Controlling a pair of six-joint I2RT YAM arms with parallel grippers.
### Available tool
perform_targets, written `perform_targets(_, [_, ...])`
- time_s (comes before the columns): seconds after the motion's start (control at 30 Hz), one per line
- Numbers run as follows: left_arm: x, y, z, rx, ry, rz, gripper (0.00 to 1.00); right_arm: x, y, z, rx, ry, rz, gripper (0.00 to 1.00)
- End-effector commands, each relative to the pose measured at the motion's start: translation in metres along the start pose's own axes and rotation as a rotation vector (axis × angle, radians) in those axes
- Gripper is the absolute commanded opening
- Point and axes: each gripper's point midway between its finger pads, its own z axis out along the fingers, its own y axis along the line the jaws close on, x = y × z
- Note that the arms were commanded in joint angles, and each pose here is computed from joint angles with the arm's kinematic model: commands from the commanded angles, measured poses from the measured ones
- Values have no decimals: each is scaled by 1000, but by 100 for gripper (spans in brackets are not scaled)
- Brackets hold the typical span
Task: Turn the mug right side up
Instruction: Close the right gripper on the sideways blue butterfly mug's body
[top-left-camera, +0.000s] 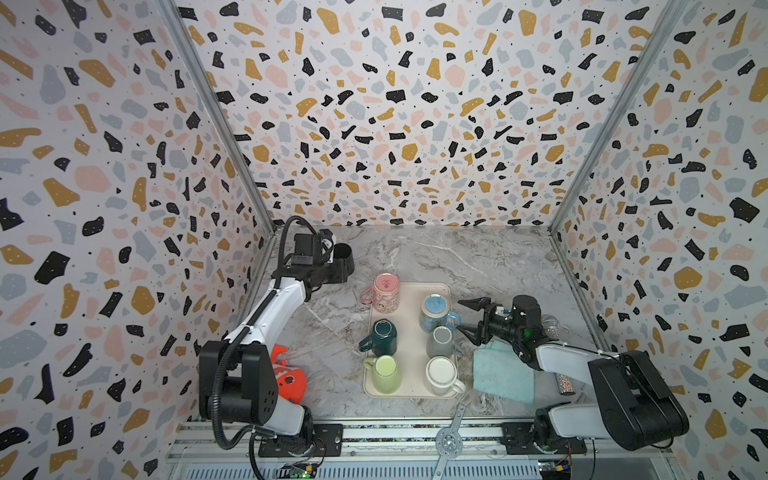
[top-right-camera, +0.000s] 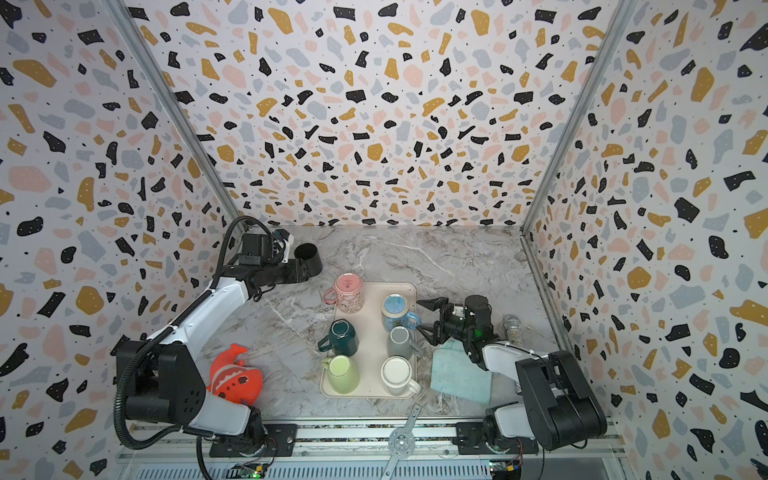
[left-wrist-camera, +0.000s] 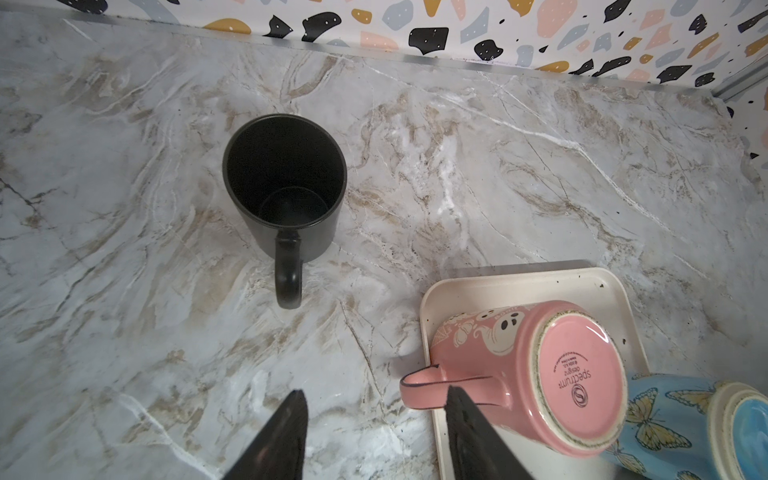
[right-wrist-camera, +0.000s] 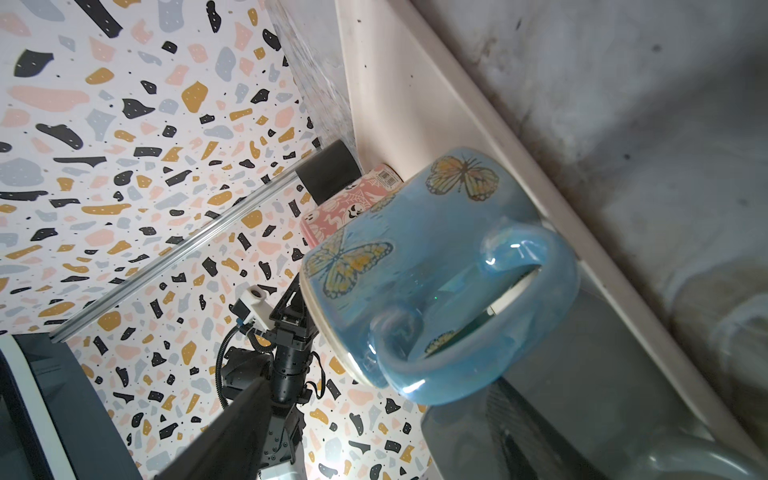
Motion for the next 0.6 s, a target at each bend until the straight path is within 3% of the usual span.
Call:
perform_targets(0.0, [-3,-3,2,10,-5,0,54,-2,21,1,-70,-9,5,80])
perform_targets(0.57, [1,-1,4,7,12,0,54,-2,18,5,-70,10,151,70])
